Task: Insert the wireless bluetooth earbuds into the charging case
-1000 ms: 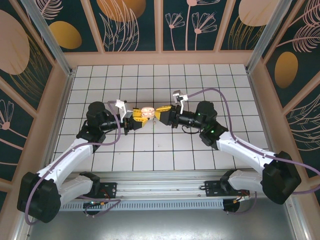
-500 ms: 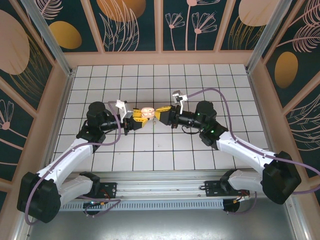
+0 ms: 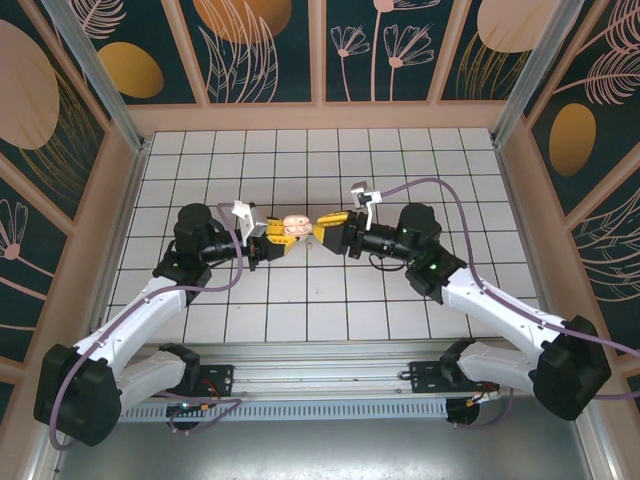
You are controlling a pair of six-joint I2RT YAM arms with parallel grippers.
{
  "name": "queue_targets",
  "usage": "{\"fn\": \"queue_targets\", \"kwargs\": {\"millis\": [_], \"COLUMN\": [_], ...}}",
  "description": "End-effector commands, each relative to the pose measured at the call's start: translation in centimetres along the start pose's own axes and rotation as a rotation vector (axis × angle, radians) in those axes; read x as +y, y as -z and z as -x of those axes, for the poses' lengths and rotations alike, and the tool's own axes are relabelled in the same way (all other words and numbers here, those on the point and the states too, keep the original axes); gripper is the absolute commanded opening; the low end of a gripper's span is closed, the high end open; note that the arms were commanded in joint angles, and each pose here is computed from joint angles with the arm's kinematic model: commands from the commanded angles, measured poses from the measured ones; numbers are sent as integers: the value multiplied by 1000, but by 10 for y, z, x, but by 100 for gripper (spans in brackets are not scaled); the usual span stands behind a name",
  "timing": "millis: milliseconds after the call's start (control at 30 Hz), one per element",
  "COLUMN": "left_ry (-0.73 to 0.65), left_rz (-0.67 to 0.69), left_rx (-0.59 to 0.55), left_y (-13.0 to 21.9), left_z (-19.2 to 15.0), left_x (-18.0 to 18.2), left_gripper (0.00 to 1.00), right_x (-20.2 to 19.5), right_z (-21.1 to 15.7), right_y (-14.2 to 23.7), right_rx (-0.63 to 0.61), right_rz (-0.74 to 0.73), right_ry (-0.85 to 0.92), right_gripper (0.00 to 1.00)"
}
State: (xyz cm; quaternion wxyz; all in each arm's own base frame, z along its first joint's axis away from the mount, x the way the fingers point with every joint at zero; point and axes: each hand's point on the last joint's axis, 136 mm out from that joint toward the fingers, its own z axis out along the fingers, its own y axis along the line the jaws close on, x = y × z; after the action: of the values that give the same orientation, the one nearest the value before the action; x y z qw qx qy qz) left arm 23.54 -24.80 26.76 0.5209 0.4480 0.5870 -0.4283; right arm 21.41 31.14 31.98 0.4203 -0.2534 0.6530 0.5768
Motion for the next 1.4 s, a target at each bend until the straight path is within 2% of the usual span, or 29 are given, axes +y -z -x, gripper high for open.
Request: {"fn": "queue_targets", "kwargs": {"millis": [0,267,933,1367], "left_ry": [-57,-61,-71,-74], "left_rz": [-11,-9,-7,-3], "left_rx": [-27,-26,-31,-30], "left_y": [2,2,3,3], "left_z": [13,14,16,17], "left_x": [-5,-5,-6,-5], "left_gripper": [25,25,24,24], "right_x": [10,5,12,15], "right_z": [12,6,-4,-2], "right_y": [5,2,-15,-24], "right_rx": [-23,5,62,69], "right_rz": [21,22,80,104], "right_ry": [16,-21,-10,1], "right_gripper": [40,39,24,22]}}
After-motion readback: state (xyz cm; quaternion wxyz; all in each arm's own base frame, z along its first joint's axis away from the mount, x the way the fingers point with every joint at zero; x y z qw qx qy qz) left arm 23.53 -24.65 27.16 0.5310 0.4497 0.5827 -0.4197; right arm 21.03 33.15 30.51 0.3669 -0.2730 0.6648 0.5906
